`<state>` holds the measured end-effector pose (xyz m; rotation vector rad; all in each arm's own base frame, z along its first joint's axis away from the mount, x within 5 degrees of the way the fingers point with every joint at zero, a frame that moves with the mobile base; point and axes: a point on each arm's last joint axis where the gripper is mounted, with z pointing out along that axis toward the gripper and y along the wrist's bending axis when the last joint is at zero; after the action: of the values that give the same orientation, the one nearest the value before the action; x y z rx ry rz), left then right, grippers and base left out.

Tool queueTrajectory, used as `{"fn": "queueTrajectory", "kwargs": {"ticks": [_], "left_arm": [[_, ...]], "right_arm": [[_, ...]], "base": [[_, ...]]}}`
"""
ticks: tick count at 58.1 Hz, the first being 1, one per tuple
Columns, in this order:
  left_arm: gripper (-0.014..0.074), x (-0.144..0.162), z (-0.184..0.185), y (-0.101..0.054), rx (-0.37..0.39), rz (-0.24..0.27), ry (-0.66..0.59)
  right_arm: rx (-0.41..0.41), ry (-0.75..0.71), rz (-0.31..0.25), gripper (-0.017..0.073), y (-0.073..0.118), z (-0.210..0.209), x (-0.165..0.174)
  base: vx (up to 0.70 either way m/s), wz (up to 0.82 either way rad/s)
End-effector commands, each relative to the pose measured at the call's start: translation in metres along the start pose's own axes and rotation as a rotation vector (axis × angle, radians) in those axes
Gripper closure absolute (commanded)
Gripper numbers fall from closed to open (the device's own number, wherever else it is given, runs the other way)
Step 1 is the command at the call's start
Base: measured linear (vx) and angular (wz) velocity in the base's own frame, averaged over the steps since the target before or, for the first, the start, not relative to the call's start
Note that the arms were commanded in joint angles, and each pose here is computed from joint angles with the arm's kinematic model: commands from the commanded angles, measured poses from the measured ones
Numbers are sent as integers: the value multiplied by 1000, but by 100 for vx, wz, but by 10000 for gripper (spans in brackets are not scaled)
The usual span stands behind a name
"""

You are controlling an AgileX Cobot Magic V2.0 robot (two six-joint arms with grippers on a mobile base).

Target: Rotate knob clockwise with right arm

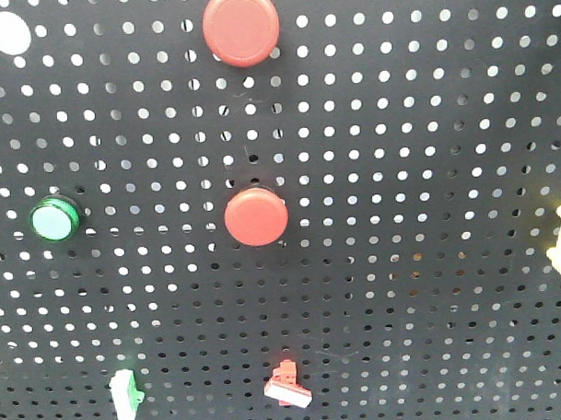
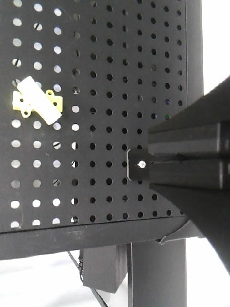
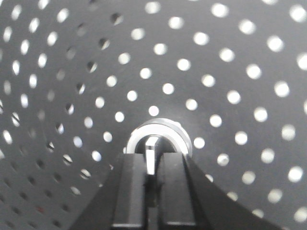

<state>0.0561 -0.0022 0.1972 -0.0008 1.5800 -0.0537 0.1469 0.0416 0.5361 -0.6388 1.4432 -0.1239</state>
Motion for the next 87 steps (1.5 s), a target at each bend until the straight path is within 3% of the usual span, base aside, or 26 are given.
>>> {"fn": "queueTrajectory", "kwargs": {"ticks": [1, 6, 8, 22, 37, 42, 55, 64, 72, 87], "left_arm": [[600, -3, 0, 1, -6, -5, -66], [600, -3, 0, 1, -6, -5, -66], [600, -3, 0, 1, -6, -5, -66], [600, -3, 0, 1, -6, -5, -66], [600, -3, 0, 1, -6, -5, -66], [600, -3, 0, 1, -6, -5, -66], [600, -3, 0, 1, -6, -5, -66], [600, -3, 0, 1, -6, -5, -66], [600, -3, 0, 1, -6, -5, -66], [600, -3, 0, 1, -6, -5, -66]], "right_arm": [[18, -38, 150, 575, -4, 14, -3], [15, -42, 299, 568, -4, 14, -3], [10, -41, 392, 568, -4, 14, -3], [-48, -68, 876, 568, -1, 14, -6], [-160, -183, 1260, 568, 0, 12, -20], [-170, -222, 1307, 568, -2, 11, -23], [-168, -229, 1317, 568, -3, 11, -23], [-177, -235, 1418, 568, -4, 11, -23], [-181, -243, 1473, 568, -4, 11, -24], [-175, -245, 1452, 548, -5, 11, -24]], "base": [[0, 0], [0, 0], [0, 0], [0, 0], [0, 0], [0, -1], [0, -2], [0, -1], [0, 0], [0, 0]]}}
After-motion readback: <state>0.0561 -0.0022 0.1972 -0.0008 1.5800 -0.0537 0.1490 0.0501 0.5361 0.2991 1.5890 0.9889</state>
